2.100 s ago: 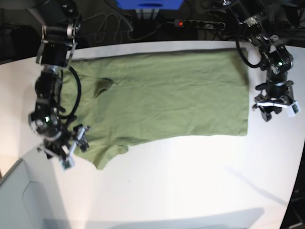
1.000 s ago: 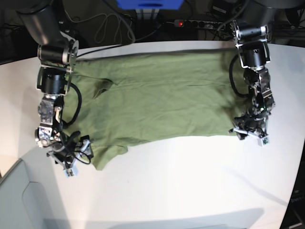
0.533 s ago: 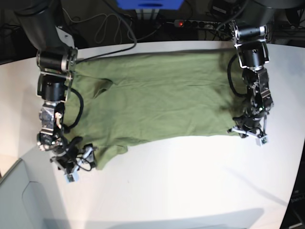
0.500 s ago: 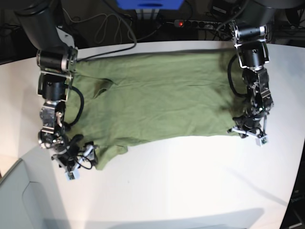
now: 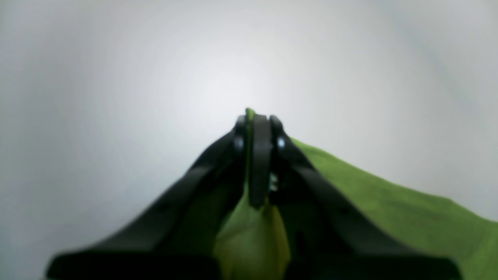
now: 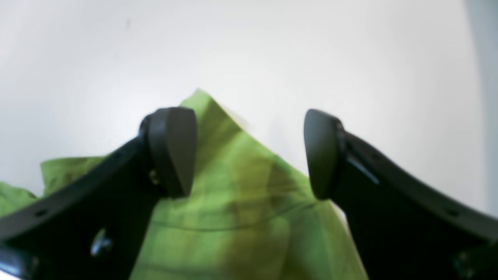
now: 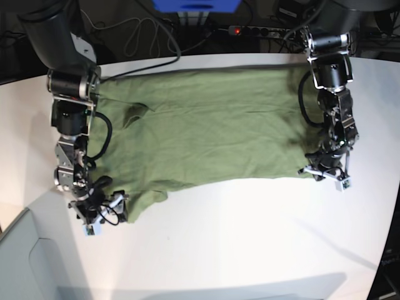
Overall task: Fold the T-shirt properly
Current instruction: 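Grasp the hem corners of the shirt with both grippers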
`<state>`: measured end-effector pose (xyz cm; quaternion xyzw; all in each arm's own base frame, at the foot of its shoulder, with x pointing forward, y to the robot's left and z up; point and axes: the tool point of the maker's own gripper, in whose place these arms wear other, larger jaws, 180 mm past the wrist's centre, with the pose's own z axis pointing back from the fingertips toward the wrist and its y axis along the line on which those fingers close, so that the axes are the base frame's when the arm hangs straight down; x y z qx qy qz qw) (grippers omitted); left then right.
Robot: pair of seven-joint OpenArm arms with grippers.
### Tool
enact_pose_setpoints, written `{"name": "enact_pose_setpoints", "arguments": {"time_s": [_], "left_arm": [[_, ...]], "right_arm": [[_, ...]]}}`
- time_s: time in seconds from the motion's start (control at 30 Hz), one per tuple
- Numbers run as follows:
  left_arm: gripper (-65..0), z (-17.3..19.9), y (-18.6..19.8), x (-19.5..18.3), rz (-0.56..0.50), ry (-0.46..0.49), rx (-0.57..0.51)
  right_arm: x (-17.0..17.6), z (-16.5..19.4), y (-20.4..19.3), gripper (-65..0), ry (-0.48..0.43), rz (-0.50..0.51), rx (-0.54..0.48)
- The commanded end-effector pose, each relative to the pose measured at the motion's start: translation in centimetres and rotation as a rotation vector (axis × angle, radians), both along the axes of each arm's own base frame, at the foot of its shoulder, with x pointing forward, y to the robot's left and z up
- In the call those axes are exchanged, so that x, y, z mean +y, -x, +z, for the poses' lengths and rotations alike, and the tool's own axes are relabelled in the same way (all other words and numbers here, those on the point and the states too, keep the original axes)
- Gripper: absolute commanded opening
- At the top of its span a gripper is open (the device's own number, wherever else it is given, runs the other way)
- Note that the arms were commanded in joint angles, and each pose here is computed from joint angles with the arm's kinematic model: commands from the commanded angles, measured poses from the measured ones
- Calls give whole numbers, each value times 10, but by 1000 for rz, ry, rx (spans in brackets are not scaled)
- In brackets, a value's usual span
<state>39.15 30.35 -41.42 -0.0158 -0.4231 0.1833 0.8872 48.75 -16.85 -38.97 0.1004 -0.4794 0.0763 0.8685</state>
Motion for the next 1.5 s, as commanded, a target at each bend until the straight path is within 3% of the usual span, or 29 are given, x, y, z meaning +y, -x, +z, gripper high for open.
{"name": "enact_pose_setpoints", "arguments": {"time_s": [0.0,0.47,0.67,0.77,0.93,0.97,1.2,1.47], "left_arm": [[-650,4,-2,3,-2,-7,7],[-650,4,-2,2,-2,-5,7],[-650,4,-2,2,-2,-5,7],[-650,4,-2,2,-2,-5,7],[-650,4,-2,2,-2,-5,7],[-650,4,-2,2,-2,-5,7],[-650,5,-3,1,-6,-1,5],[-650,30,-3,-4,-35,-36,-66]], "right_arm": [[-3,27,-18,-234,-10,-17,-77],[28,21,-16,-234,-55,10,-66],[32,-5,-5,-249,-78,8,2],[32,-2,-7,-339,-83,5,-17],[32,3,-10,-629,-86,3,-40],[31,4,-11,-650,-87,0,-44],[36,27,-12,-649,-75,7,-127],[26,50,19,-650,22,15,-189]]}}
